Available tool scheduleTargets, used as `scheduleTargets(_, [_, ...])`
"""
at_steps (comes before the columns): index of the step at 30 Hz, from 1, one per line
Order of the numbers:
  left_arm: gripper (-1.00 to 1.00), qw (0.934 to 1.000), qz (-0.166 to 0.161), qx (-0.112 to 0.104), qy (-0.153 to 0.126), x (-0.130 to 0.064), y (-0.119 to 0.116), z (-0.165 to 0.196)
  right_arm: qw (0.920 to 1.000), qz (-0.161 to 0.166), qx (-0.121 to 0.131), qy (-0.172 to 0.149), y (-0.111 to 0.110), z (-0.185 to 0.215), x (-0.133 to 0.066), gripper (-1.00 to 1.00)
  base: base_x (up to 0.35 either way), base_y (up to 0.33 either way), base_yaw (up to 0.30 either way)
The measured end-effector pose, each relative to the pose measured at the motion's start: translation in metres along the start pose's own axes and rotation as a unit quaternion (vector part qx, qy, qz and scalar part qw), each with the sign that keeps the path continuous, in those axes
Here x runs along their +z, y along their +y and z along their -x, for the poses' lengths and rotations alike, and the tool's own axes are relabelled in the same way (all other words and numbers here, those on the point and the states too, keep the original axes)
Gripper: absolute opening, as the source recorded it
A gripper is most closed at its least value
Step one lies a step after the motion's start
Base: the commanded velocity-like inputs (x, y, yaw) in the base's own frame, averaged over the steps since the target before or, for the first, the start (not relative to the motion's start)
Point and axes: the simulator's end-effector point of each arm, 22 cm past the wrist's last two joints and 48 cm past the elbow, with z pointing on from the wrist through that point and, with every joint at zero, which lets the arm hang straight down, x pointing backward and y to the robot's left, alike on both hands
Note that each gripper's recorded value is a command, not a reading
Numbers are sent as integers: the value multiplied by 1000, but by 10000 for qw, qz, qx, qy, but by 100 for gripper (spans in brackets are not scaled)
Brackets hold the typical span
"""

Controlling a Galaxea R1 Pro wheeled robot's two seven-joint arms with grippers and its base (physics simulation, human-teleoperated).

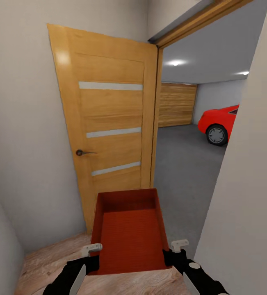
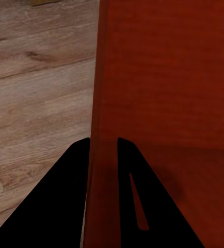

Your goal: Move the two storage containers from the living room to the garage. In the garage, place one container on the floor and stack the other container on top of it (either order is fine).

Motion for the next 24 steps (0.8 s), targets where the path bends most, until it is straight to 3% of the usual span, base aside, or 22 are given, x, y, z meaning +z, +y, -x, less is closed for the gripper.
scheduleTargets(20, [-100,10000,0,-1,-1,0,0,0,10000,0,0,-1,0,0,0,-100,0,0,-275])
scheduleTargets(24, [-100,10000,-1,-2,-5,0,0,0,10000,1,-2,-4,0,0,0,-100,0,0,-122])
